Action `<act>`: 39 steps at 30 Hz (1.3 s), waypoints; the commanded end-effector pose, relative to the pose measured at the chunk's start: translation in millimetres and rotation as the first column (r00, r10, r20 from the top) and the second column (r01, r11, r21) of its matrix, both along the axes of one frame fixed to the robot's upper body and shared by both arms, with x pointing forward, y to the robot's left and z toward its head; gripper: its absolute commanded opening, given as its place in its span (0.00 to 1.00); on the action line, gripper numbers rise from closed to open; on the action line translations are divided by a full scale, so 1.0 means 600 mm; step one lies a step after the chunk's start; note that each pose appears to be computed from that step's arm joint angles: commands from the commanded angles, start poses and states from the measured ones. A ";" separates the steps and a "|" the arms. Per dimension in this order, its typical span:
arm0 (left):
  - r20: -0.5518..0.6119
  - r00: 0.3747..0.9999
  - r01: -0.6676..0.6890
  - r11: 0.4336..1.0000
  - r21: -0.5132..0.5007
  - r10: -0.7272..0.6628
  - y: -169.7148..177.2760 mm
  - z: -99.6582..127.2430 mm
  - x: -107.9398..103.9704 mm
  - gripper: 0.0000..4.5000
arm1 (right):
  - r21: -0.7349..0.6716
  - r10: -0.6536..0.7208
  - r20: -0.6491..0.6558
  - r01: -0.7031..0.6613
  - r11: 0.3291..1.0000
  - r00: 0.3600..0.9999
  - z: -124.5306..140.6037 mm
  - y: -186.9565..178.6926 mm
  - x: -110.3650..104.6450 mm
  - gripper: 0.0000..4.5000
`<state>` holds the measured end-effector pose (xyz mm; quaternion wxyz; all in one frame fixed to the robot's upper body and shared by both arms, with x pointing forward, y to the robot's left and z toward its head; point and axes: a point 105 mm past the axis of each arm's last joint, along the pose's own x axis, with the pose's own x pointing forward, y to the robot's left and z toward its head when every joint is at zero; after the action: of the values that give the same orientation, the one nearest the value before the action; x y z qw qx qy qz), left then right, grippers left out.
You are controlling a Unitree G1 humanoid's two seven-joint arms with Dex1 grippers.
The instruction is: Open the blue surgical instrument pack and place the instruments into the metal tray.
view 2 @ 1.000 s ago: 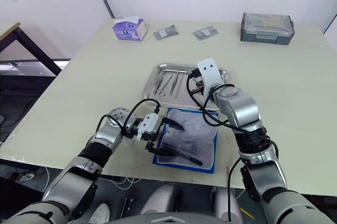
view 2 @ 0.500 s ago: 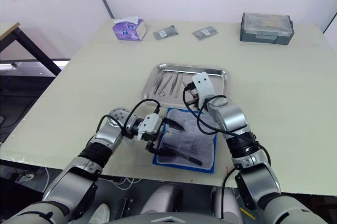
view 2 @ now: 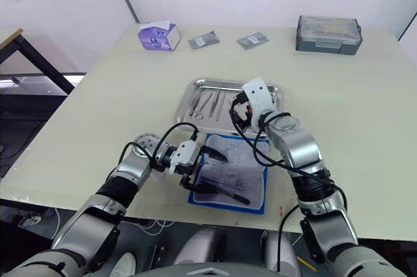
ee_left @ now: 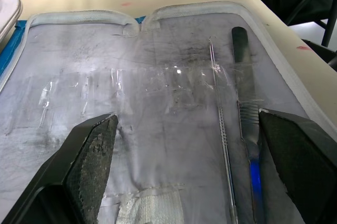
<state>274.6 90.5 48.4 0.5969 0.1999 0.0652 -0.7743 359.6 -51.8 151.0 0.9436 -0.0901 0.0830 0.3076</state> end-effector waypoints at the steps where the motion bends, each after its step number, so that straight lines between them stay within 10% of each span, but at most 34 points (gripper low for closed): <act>1: -0.155 0.987 0.072 0.988 0.138 -0.050 0.001 -0.071 -0.045 1.00 | 0.035 0.143 0.128 -0.149 0.988 0.981 0.040 -0.016 -0.049 0.99; 14: -0.154 0.987 0.077 0.987 0.143 -0.055 0.002 -0.071 -0.043 1.00 | -0.096 0.505 -0.022 -0.504 0.858 0.863 -0.068 -0.077 -0.192 0.99; 39: -0.155 0.986 0.081 0.986 0.144 -0.058 0.002 -0.072 -0.045 1.00 | -0.233 0.617 -0.079 -0.616 0.753 0.783 -0.145 -0.045 -0.203 0.99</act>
<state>274.0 88.9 47.6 0.5918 0.2018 0.0681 -0.7774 236.7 -81.7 62.3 0.7698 -0.2280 0.0917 0.5890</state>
